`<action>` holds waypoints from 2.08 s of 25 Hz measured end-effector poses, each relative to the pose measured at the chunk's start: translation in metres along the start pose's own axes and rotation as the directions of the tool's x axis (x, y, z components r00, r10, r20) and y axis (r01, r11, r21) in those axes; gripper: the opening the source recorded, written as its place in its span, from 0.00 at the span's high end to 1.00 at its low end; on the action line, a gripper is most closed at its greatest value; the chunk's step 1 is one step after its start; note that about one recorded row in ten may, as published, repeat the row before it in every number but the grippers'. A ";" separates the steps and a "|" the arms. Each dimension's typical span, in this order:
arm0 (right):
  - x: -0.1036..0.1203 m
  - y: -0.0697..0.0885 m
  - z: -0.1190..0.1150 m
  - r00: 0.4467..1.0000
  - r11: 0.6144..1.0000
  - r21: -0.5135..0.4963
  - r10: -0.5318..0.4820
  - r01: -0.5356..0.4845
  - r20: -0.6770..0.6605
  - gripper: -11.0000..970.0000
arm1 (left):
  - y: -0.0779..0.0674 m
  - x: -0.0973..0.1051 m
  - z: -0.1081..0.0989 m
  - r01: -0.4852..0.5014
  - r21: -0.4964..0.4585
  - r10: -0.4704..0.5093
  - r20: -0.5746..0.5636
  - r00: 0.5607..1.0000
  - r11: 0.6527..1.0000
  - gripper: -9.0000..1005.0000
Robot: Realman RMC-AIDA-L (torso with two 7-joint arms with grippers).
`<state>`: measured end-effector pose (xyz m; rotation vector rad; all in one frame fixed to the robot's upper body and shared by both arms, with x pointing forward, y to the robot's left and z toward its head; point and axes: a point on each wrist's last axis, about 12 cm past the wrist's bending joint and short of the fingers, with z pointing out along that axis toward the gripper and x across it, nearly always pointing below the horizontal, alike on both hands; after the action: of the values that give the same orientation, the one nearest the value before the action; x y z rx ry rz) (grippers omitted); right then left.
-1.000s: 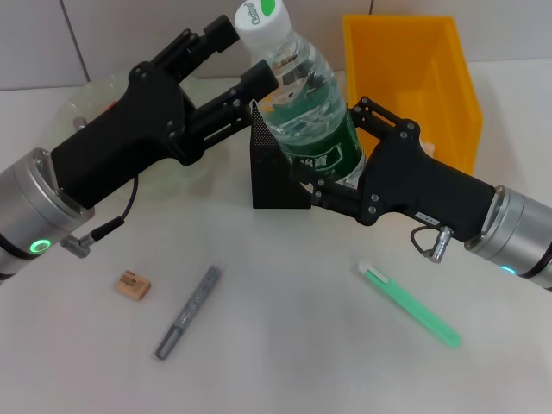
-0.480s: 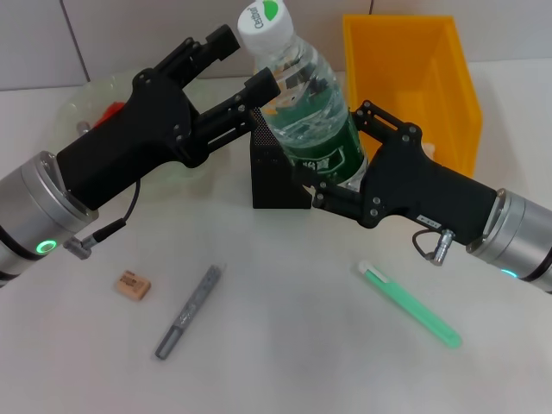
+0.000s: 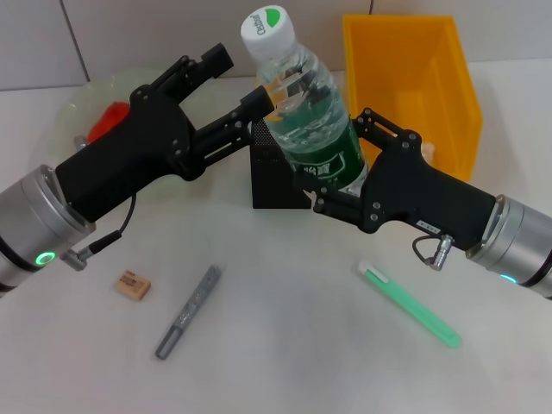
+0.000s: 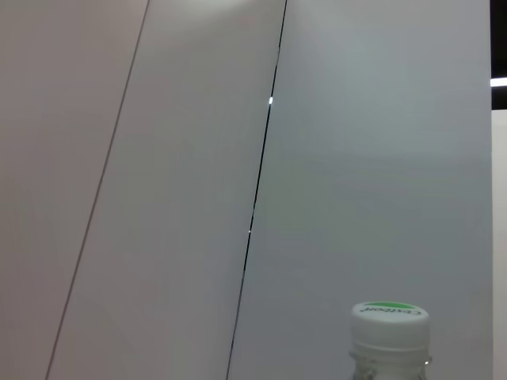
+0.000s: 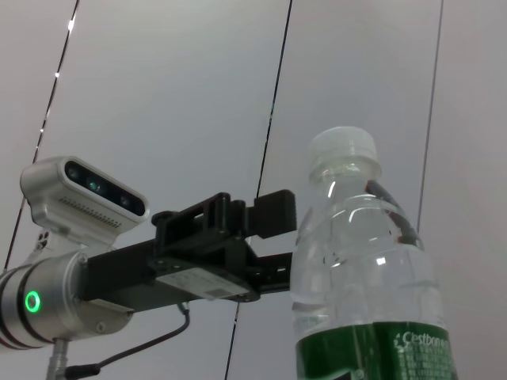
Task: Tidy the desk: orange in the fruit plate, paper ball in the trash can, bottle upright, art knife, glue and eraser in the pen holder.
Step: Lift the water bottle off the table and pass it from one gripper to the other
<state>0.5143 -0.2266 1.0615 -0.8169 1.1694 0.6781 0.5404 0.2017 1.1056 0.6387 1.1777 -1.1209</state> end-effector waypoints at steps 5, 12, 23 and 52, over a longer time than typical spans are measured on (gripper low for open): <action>0.003 0.001 -0.001 1.000 1.000 0.006 0.005 -0.005 -0.023 0.20 | -0.001 0.001 -0.007 0.012 -0.010 -0.012 -0.008 1.000 1.000 0.25; 0.007 0.004 -0.003 0.999 1.000 0.013 0.014 -0.013 -0.045 0.20 | -0.005 0.007 -0.013 0.022 -0.004 -0.023 -0.040 0.999 1.000 0.25; 0.015 0.010 -0.002 0.995 1.000 -0.008 0.021 -0.022 -0.096 0.20 | -0.011 0.016 -0.016 0.050 -0.005 -0.051 -0.070 0.996 0.999 0.25; 0.021 0.017 -0.004 0.990 0.999 -0.017 0.049 -0.052 -0.130 0.20 | -0.007 0.015 -0.009 0.073 -0.017 -0.074 -0.071 0.995 0.997 0.25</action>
<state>0.5040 -0.2198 1.0369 -0.8613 1.3060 0.6873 0.5299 0.2020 1.0896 0.6334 1.2786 -1.1582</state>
